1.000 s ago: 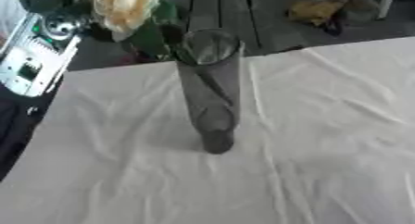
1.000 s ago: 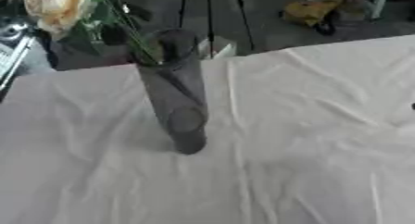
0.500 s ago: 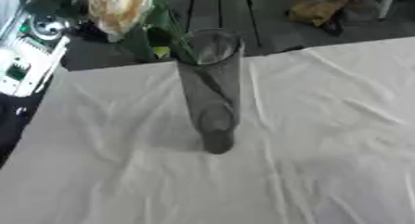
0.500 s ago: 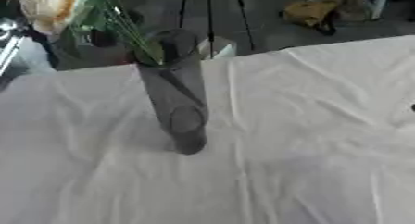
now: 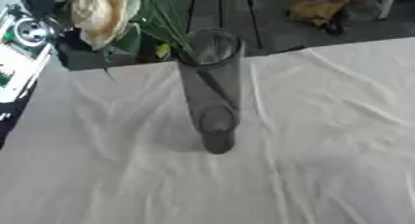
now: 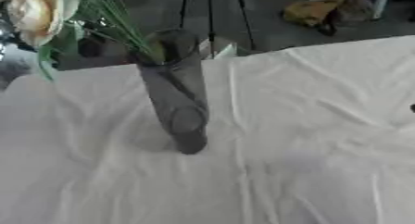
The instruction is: Arrange flowers into the vase.
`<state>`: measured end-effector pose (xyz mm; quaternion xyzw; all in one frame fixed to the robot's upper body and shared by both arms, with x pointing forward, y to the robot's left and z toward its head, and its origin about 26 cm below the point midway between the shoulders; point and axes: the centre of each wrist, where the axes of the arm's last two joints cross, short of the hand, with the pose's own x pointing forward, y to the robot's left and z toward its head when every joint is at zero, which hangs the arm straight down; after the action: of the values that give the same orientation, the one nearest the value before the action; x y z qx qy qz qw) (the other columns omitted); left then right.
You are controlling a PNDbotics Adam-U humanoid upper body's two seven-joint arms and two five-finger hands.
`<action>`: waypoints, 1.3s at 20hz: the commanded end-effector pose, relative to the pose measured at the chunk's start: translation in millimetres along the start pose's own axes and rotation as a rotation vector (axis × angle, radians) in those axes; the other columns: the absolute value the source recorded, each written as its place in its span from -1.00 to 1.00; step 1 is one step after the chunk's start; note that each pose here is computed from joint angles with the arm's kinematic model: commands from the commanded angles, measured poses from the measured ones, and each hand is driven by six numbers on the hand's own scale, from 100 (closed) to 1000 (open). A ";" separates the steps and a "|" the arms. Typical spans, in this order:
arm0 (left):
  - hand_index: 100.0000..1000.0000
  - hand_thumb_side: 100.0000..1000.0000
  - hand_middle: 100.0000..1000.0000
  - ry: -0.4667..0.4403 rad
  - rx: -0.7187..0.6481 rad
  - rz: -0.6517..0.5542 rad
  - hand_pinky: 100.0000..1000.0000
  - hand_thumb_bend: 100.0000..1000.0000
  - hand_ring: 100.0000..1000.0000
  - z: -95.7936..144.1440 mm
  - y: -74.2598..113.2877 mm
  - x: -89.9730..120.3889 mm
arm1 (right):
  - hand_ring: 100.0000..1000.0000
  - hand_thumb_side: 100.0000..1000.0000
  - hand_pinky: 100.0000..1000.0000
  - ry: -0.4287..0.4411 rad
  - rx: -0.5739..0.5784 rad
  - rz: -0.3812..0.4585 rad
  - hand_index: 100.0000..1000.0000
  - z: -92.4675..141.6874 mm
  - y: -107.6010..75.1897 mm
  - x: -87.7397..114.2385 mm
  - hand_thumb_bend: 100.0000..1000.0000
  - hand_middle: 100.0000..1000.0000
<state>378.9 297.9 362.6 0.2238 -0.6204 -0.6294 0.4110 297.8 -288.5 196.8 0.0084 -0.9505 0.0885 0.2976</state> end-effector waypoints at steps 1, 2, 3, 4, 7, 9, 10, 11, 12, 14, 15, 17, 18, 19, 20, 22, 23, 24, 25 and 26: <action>1.00 1.00 0.87 0.025 0.034 -0.030 0.82 0.75 0.83 17.7 14.6 -0.8 | -0.15 0.96 0.21 -0.029 0.004 0.013 0.29 -4.9 -2.3 6.6 -1.00 -0.24; 1.00 1.00 0.87 0.028 0.030 -0.029 0.82 0.76 0.84 18.3 13.9 -1.8 | -0.15 0.96 0.21 -0.029 0.004 0.013 0.29 -5.0 -2.2 6.6 -1.00 -0.24; 1.00 1.00 0.87 0.032 0.026 -0.028 0.82 0.75 0.83 19.2 13.3 -3.0 | -0.15 0.96 0.21 -0.030 0.003 0.013 0.29 -5.0 -2.2 6.6 -1.00 -0.24; 1.00 1.00 0.87 0.036 0.022 -0.027 0.81 0.75 0.83 20.0 12.9 -4.1 | -0.15 0.95 0.21 -0.031 0.002 0.013 0.29 -5.0 -2.3 6.6 -1.00 -0.24; 1.00 1.00 0.87 0.052 0.012 -0.025 0.82 0.75 0.83 22.6 11.8 -7.8 | -0.15 0.95 0.21 -0.033 0.000 0.013 0.29 -5.1 -2.5 6.7 -1.00 -0.24; 1.00 1.00 0.87 0.062 0.005 -0.024 0.82 0.74 0.84 24.7 10.7 -10.6 | -0.15 0.95 0.21 -0.034 0.000 0.012 0.29 -5.2 -2.5 6.8 -1.00 -0.24; 1.00 1.00 0.87 0.070 0.002 -0.024 0.82 0.74 0.84 26.0 10.1 -12.3 | -0.15 0.95 0.21 -0.035 0.000 0.012 0.29 -5.4 -2.6 6.8 -1.00 -0.24; 1.00 1.00 0.87 0.078 -0.001 -0.023 0.82 0.74 0.84 27.2 9.5 -13.9 | -0.15 0.95 0.21 -0.036 -0.001 0.012 0.29 -5.5 -2.7 6.9 -1.00 -0.24; 1.00 1.00 0.87 0.084 -0.003 -0.023 0.82 0.74 0.84 28.2 8.8 -15.3 | -0.15 0.95 0.21 -0.037 -0.001 0.013 0.29 -5.5 -2.8 7.0 -1.00 -0.24; 1.00 1.00 0.88 0.096 -0.007 -0.022 0.82 0.74 0.84 30.5 7.5 -17.8 | -0.15 0.95 0.21 -0.039 -0.003 0.013 0.29 -5.7 -3.0 7.0 -1.00 -0.24; 1.00 1.00 0.88 0.104 -0.009 -0.022 0.82 0.73 0.84 31.9 6.8 -19.4 | -0.15 0.95 0.21 -0.040 -0.004 0.013 0.29 -5.8 -3.1 7.1 -1.00 -0.24; 1.00 1.00 0.87 0.121 -0.013 -0.020 0.82 0.71 0.84 35.3 4.7 -22.9 | -0.15 0.95 0.21 -0.043 -0.006 0.013 0.29 -5.9 -3.5 7.2 -1.00 -0.24; 1.00 1.00 0.87 0.126 -0.012 -0.017 0.82 0.71 0.84 36.7 3.9 -24.2 | -0.15 0.95 0.21 -0.044 -0.008 0.013 0.29 -5.9 -3.7 7.3 -1.00 -0.24; 1.00 1.00 0.87 0.131 -0.011 -0.015 0.82 0.70 0.83 38.0 3.2 -25.4 | -0.14 0.95 0.21 -0.045 -0.009 0.013 0.29 -6.0 -3.8 7.3 -1.00 -0.24; 1.00 1.00 0.87 0.137 -0.010 -0.011 0.82 0.69 0.83 39.4 2.5 -26.9 | -0.14 0.95 0.21 -0.046 -0.010 0.013 0.29 -6.0 -3.9 7.4 -1.00 -0.24; 1.00 1.00 0.87 0.148 -0.011 -0.006 0.81 0.67 0.83 41.7 0.8 -29.7 | -0.14 0.95 0.21 -0.047 -0.012 0.012 0.29 -6.0 -3.9 7.4 -1.00 -0.24; 1.00 1.00 0.87 0.153 -0.011 -0.004 0.82 0.66 0.83 42.5 0.2 -30.8 | -0.14 0.95 0.21 -0.048 -0.013 0.011 0.29 -6.0 -3.9 7.4 -1.00 -0.24; 1.00 1.00 0.87 0.156 -0.011 -0.002 0.81 0.64 0.83 43.2 -0.4 -31.8 | -0.14 0.95 0.21 -0.048 -0.013 0.011 0.29 -6.0 -3.9 7.3 -1.00 -0.24; 1.00 1.00 0.87 0.158 -0.009 0.002 0.81 0.64 0.83 43.5 -0.7 -32.6 | -0.14 0.95 0.21 -0.047 -0.013 0.011 0.29 -5.8 -3.9 7.3 -1.00 -0.24; 1.00 1.00 0.86 0.158 -0.006 0.004 0.80 0.62 0.83 43.7 -0.9 -33.0 | -0.14 0.95 0.21 -0.047 -0.014 0.011 0.29 -5.7 -3.9 7.3 -1.00 -0.24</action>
<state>371.6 338.9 342.0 0.2411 -0.5831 -0.6205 0.4657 297.7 -289.9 197.4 0.0049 -0.9538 0.0794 0.2899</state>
